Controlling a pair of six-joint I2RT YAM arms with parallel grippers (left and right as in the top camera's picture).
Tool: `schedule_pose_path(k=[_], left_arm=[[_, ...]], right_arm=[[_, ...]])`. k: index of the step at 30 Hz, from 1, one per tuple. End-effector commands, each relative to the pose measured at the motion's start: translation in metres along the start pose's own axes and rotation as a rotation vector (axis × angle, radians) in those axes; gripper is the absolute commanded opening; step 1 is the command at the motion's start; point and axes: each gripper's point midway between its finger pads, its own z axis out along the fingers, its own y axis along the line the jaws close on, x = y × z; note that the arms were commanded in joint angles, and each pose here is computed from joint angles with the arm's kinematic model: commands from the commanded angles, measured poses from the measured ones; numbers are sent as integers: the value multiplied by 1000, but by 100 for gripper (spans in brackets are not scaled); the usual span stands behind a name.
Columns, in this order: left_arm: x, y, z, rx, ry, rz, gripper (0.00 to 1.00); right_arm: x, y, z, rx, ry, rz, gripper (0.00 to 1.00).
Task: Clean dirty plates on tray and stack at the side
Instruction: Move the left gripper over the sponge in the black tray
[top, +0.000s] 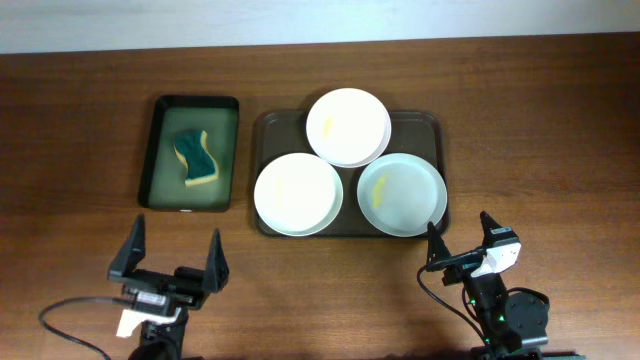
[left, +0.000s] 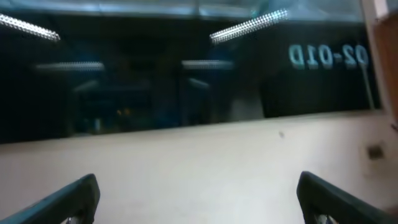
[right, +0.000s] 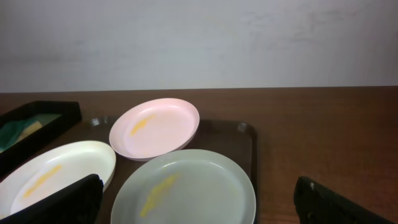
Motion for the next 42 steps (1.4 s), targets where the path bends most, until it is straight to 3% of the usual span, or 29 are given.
schedule_pose_path(k=[1, 6, 10, 16, 20, 24, 28, 30, 31, 38, 42], left_arm=[[-5, -8, 22, 89, 187, 105, 99], [46, 21, 56, 46, 741, 64, 99], [76, 21, 78, 117, 1039, -65, 99], [106, 26, 128, 185, 1179, -156, 99], [142, 55, 145, 69, 1422, -226, 99], [179, 61, 155, 73, 1531, -265, 99], [222, 80, 145, -20, 1621, -224, 99], [254, 106, 131, -289, 1686, -280, 99], [269, 109, 124, -341, 1713, -311, 99], [333, 101, 83, -349, 1891, -349, 99], [354, 111, 62, -497, 1936, -434, 99]], right_arm=[[3, -3, 0, 13, 3, 1, 98], [3, -3, 0, 13, 3, 1, 98], [3, -3, 0, 13, 3, 1, 98], [3, -3, 0, 13, 3, 1, 98], [3, -3, 0, 13, 3, 1, 99], [3, -3, 0, 13, 3, 1, 98], [3, -3, 0, 13, 3, 1, 98], [3, -3, 0, 13, 3, 1, 98], [3, -3, 0, 13, 3, 1, 98], [3, -3, 0, 13, 3, 1, 98], [3, -3, 0, 13, 3, 1, 98]])
